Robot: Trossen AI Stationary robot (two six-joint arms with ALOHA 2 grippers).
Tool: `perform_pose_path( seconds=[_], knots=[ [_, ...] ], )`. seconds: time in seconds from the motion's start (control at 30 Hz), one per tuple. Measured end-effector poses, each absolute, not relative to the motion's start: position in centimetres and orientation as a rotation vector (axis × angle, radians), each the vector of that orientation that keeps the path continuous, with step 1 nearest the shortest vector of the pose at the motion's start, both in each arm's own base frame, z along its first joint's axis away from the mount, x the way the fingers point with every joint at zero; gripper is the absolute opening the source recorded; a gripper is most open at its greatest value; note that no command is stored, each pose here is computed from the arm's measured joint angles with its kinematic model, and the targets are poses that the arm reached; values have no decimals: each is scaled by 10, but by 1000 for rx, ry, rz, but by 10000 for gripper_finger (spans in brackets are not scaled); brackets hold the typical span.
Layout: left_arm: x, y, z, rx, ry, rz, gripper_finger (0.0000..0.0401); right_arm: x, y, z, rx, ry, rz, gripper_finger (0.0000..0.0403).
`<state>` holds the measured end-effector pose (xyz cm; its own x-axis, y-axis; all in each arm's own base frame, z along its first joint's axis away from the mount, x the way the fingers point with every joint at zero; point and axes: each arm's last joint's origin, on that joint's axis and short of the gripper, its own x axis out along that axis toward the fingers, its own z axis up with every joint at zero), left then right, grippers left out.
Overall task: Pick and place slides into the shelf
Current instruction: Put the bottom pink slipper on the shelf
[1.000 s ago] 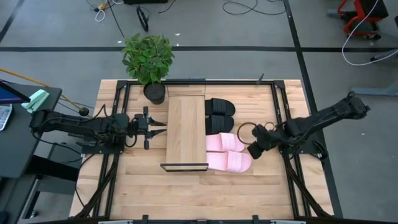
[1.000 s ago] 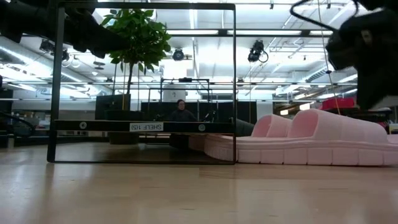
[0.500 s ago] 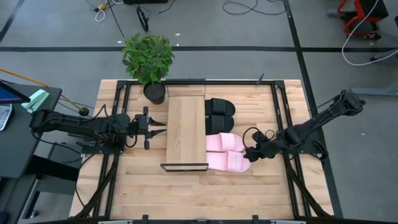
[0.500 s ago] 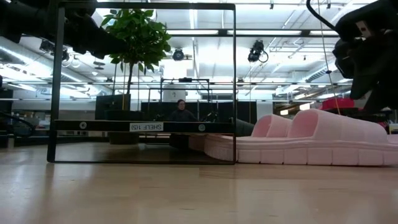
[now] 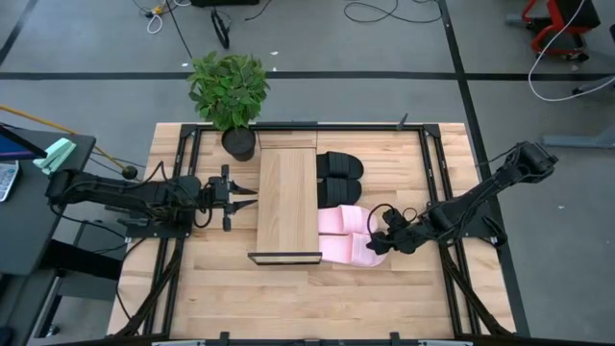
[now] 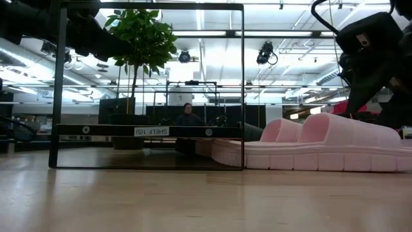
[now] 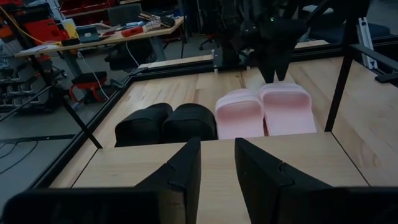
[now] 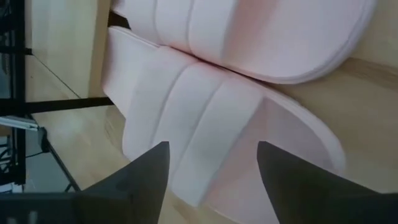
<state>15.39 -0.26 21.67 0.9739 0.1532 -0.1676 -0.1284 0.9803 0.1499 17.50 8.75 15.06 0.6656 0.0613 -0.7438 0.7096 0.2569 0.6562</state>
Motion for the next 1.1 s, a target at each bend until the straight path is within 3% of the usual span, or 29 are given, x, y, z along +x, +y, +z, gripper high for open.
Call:
perform_pose_path(
  seconds=[0.53, 0.7, 0.93, 1.1],
  knots=[
    [154, -3, 217, 139, 182, 142, 105, 185, 91, 141, 1230, 696, -521, 207],
    [154, -3, 216, 139, 185, 142, 103, 185, 91, 137, 1215, 705, -538, 154],
    [154, -3, 215, 140, 202, 141, 105, 185, 91, 132, 1178, 725, -557, 18],
    [154, -3, 215, 140, 202, 141, 105, 184, 90, 131, 1161, 734, -578, 10]
  ],
)
